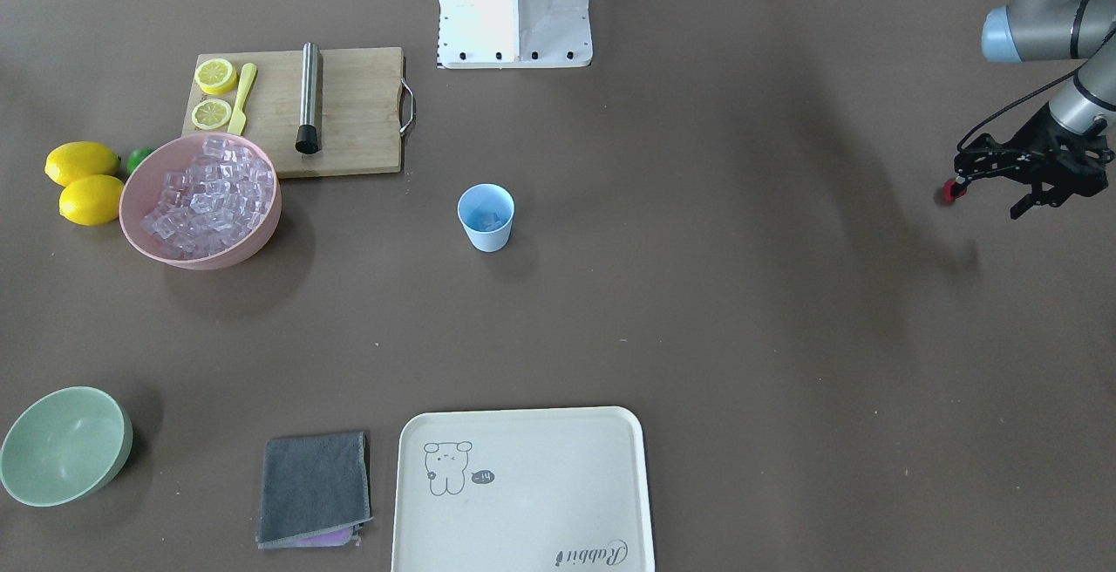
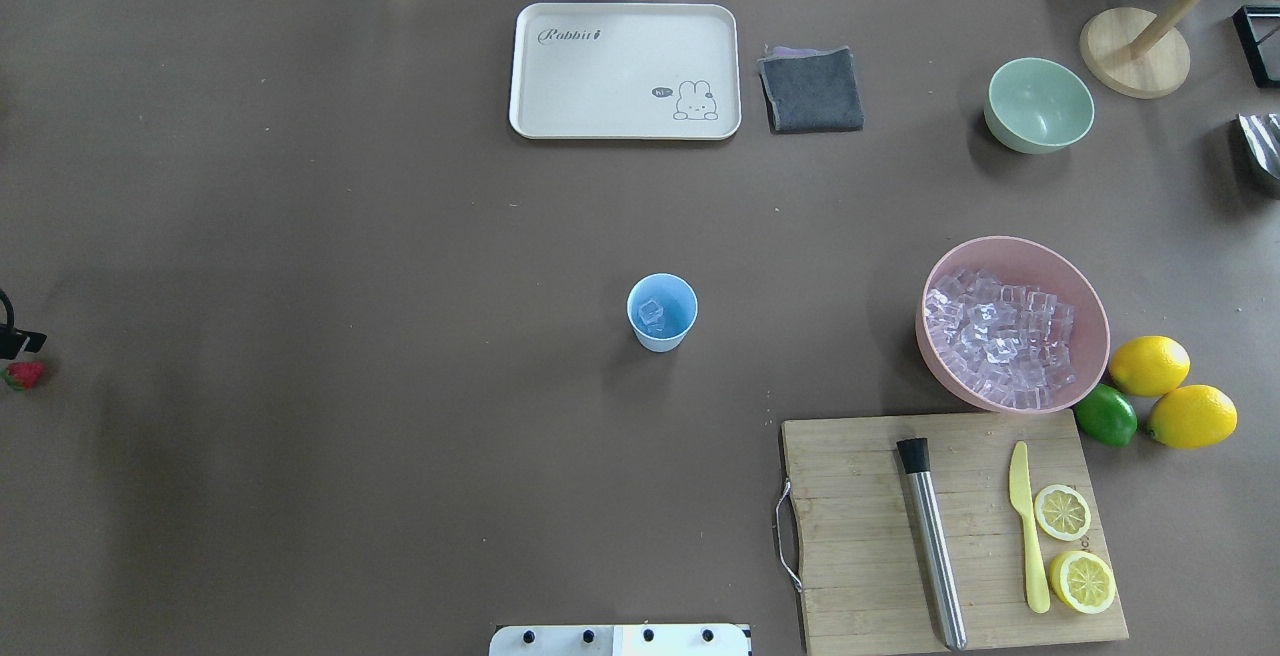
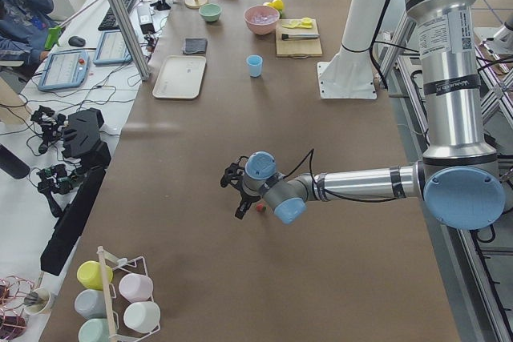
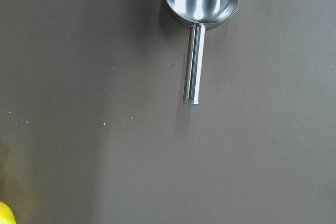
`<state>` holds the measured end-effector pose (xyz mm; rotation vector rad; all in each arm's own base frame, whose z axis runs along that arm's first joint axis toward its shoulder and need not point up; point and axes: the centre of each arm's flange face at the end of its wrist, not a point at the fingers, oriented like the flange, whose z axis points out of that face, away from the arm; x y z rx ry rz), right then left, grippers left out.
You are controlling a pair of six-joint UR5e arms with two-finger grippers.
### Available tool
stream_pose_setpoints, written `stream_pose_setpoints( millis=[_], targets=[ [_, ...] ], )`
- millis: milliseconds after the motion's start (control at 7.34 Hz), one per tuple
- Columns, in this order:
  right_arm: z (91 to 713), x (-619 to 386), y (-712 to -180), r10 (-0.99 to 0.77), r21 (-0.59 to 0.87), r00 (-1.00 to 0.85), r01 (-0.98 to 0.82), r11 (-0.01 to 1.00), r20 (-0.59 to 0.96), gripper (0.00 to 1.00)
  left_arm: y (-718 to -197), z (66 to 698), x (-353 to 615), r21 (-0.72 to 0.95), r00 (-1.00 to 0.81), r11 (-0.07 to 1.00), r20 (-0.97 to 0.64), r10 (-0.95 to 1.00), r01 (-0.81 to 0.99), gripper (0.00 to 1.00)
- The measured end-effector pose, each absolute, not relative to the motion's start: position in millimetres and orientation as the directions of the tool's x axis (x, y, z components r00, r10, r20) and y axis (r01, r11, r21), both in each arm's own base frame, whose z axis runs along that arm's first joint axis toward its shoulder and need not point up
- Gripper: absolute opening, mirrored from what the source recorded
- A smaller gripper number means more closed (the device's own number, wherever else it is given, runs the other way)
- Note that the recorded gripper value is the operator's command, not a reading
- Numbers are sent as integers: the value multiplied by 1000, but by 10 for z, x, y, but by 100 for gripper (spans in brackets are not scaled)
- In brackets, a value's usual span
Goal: Put ice and strawberries in cup
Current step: 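Lower the left gripper onto the red strawberry and grasp it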
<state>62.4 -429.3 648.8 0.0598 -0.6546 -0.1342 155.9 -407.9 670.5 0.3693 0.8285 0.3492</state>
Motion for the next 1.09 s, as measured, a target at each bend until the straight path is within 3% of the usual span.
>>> stream_pose_setpoints(
  millis=[408, 545, 681, 1089],
  targets=[
    [6490, 616, -4286, -142, 97, 778, 105, 990, 612, 100, -3900, 6791, 1593, 458, 618, 871, -638, 459, -175, 93],
    [6493, 614, -4280, -142, 97, 777, 105, 990, 613, 100, -3859, 6804, 1625, 461, 612, 868, -637, 468, -184, 86],
    [6498, 614, -4273, -142, 96, 777, 105, 990, 614, 100, -3824, 6809, 1675, 465, 603, 864, -638, 479, -194, 70],
    [6503, 614, -4265, -142, 96, 776, 105, 990, 614, 100, -3768, 6840, 1754, 474, 587, 855, -638, 498, -211, 48]
  ],
)
